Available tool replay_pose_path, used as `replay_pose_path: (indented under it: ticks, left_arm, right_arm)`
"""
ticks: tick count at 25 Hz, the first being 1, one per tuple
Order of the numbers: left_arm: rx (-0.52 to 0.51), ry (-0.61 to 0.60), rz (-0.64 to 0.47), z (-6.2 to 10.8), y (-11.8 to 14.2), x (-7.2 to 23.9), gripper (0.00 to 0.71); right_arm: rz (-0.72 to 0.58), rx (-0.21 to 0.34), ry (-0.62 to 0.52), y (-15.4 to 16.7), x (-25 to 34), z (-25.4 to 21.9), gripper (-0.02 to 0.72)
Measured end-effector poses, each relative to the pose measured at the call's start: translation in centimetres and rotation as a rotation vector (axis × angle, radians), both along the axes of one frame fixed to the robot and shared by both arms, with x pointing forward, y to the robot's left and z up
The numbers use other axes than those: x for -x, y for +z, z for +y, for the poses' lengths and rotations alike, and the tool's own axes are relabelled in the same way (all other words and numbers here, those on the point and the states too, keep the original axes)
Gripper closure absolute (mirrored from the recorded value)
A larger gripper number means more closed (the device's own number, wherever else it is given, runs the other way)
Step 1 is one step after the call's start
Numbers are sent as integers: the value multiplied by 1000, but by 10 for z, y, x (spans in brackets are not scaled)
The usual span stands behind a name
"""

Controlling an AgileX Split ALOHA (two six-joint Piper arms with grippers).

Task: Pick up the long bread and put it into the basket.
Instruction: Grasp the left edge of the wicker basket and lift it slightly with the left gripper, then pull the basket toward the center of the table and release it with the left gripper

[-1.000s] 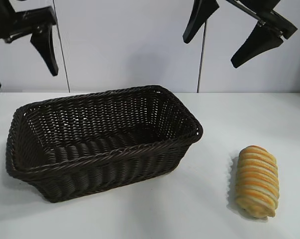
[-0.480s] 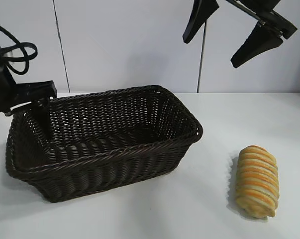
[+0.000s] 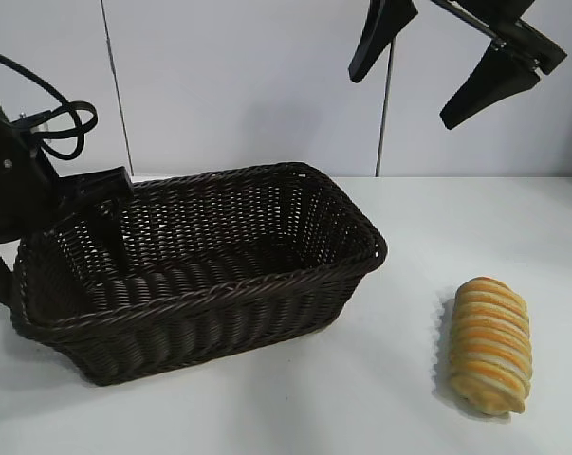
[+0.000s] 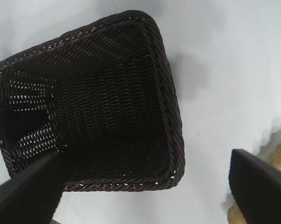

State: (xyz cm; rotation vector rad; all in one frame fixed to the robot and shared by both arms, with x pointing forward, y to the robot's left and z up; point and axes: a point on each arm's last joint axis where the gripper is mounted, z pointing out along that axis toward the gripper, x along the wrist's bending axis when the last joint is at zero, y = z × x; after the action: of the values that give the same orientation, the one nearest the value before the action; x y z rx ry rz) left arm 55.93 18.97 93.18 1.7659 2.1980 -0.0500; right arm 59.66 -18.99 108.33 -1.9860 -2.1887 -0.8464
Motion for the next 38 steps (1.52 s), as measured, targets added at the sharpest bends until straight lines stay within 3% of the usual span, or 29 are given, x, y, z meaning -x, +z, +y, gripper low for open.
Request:
replay_pose_path:
  ticks: [9, 20, 24, 27, 38]
  left_arm:
    - [4, -9, 4, -1, 3, -2, 612]
    - [-35, -308, -24, -12, 58, -26, 612]
    - [-11, -343, -61, -17, 69, -36, 612]
    - [13, -336, -58, -22, 65, -43, 612]
    - [23, -289, 24, -28, 10, -60, 613]
  right_arm:
    - [-1, 2, 7, 0, 0, 0, 22]
    - [-1, 3, 8, 0, 0, 0, 22]
    - [2, 3, 9, 0, 1, 0, 22]
    - [3, 3, 10, 0, 1, 0, 22]
    - [2, 4, 11, 0, 1, 0, 22]
